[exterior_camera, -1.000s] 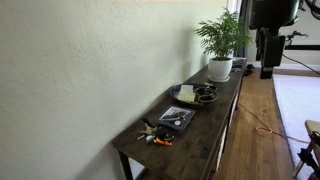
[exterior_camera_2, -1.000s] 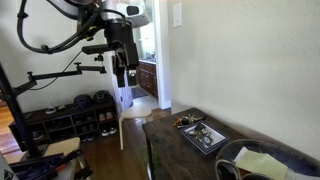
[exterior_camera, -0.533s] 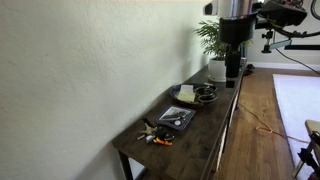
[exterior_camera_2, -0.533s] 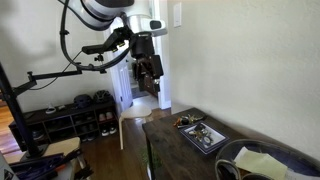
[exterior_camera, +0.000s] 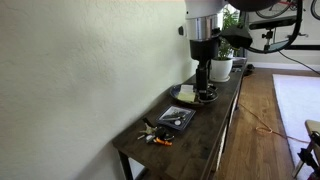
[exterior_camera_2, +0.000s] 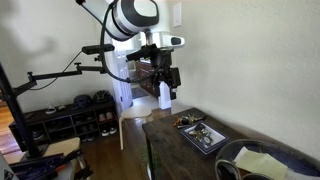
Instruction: Pick the keys and put them on the object
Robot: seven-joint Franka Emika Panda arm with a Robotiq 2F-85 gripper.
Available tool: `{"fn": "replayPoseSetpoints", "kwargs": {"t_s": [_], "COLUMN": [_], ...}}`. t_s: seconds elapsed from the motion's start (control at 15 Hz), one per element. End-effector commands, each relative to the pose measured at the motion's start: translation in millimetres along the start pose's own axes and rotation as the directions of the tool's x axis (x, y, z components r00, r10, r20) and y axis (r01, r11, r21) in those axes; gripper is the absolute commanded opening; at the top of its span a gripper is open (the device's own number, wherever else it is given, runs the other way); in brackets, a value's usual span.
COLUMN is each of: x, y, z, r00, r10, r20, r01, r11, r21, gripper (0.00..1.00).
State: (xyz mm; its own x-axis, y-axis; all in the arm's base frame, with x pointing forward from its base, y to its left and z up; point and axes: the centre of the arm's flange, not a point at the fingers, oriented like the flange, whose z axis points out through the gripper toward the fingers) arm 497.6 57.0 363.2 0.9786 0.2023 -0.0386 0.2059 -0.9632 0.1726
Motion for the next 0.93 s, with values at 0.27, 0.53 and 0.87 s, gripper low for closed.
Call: {"fn": "replayPoseSetpoints", "kwargs": {"t_s": [0.27, 0.53, 0.87], "x": [-0.2, 9.5, 32.8], "y": [0.2, -0.6, -6.8], "z": [-0.6, 13.9, 40.9], "r00": [1.000, 0.999, 0.988], "r10": [0.000, -0.044, -0.148], "r20": [-0.001, 0.007, 0.045], "r01": [0.000, 0.044, 0.148], "r11": [1.000, 0.999, 0.989], "r21": [0.000, 0.001, -0.008], "gripper": [1.00, 1.00, 1.00]}}
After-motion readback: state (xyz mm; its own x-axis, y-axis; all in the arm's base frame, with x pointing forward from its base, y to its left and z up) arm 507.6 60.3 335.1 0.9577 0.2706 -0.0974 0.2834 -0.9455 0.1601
